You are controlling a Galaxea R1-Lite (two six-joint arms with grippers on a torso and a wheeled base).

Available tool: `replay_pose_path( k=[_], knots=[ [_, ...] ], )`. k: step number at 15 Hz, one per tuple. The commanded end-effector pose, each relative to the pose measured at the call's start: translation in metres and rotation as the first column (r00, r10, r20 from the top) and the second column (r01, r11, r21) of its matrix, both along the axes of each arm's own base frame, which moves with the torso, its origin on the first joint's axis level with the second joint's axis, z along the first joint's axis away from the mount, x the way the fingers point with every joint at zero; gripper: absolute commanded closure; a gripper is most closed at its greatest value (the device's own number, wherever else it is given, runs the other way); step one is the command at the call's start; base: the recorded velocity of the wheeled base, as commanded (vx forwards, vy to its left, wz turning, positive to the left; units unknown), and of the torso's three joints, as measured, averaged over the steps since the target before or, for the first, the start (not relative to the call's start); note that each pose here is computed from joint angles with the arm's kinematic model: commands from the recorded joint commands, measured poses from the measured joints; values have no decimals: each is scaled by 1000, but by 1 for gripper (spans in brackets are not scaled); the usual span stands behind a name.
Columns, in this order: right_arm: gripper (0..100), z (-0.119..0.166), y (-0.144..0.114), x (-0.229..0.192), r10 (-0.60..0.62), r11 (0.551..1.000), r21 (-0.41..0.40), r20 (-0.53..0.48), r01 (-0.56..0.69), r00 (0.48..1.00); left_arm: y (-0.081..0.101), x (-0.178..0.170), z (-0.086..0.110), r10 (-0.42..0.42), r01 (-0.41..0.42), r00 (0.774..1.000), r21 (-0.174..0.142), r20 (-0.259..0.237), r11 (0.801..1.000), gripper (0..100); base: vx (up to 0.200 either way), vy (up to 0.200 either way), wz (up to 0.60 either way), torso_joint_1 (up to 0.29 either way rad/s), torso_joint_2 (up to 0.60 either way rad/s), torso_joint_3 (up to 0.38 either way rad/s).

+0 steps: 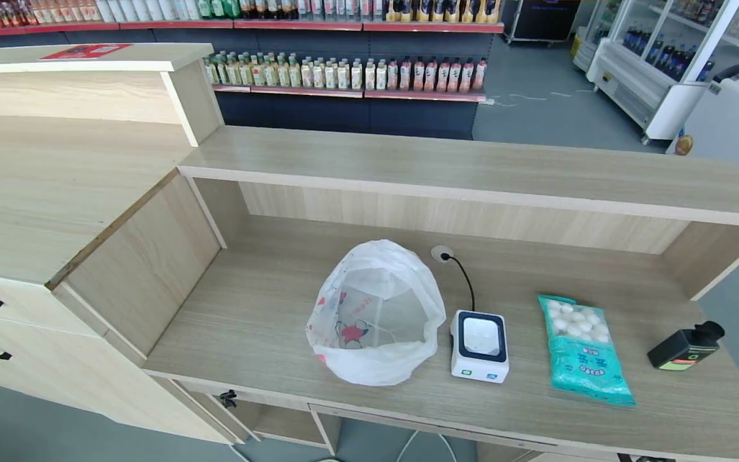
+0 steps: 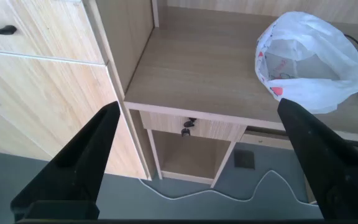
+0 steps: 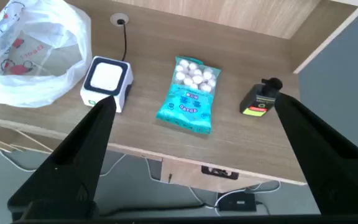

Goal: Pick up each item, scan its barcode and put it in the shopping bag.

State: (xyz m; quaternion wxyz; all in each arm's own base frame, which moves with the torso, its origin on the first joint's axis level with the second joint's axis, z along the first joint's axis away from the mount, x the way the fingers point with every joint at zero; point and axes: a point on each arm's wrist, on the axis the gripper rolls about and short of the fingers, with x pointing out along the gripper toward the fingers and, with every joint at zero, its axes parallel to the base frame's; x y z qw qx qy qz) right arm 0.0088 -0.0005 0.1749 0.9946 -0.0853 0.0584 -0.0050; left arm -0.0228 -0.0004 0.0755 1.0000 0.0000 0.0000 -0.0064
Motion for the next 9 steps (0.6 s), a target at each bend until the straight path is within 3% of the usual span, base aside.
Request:
replay_pose_path(
  k=[1, 4, 9],
  knots=[
    [0, 49, 1, 83, 31, 999, 10, -111, -30, 993, 0, 0, 0, 0, 0, 1000, 0, 0, 1000, 0, 200, 0, 0, 2, 7, 12],
    [0, 50, -2, 132, 19, 1000, 19, -209, -15, 978, 0, 0, 0, 2, -2, 1000, -2, -2, 1000, 0, 0, 0, 0, 0, 0, 0],
    [0, 9, -23, 189, -65, 997, 2, -434, 73, 899, 0, 0, 0, 2, -2, 1000, -2, 0, 1000, 0, 0, 0, 0, 0, 0, 0]
  ],
)
